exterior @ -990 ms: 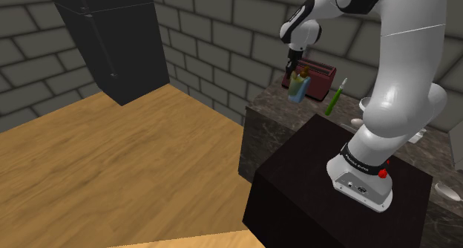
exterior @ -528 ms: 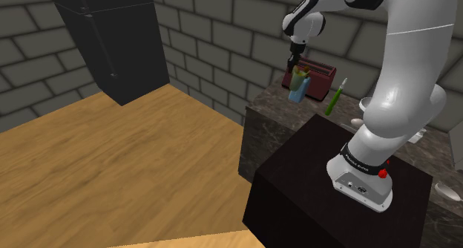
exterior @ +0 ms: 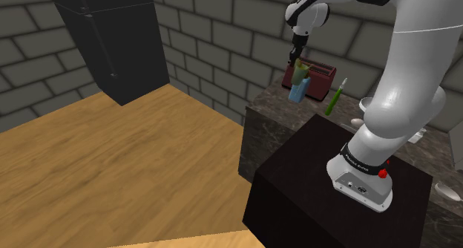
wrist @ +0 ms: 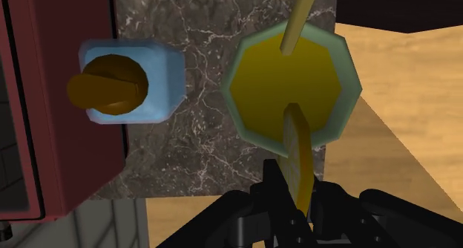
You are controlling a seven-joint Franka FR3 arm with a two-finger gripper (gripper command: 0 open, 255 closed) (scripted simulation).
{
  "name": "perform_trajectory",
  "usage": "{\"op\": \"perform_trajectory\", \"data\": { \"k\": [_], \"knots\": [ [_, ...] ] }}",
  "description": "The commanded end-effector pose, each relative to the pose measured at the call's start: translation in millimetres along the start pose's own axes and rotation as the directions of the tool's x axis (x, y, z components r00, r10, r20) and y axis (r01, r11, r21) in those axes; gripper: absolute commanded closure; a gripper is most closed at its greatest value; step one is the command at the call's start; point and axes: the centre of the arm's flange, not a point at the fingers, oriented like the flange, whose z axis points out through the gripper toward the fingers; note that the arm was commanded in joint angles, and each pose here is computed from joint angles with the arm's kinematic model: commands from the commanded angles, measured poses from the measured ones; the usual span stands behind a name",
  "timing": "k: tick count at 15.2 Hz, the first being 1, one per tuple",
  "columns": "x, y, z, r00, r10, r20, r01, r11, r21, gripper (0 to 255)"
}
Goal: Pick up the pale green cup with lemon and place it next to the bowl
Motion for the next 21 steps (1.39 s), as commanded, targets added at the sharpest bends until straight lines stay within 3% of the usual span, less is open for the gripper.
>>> {"op": "perform_trajectory", "data": {
  "k": [1,3,21],
  "knots": [
    [0.5,1.1,-10.9,1.0,0.0,0.0,0.0,1.0,0.0,255],
    [0.2,0.7,-18.0,1.0,0.0,0.0,0.0,1.0,0.0,255],
    [-231.2,54.0,-15.4,1.0,0.0,0.0,0.0,1.0,0.0,255]
  ]
}}
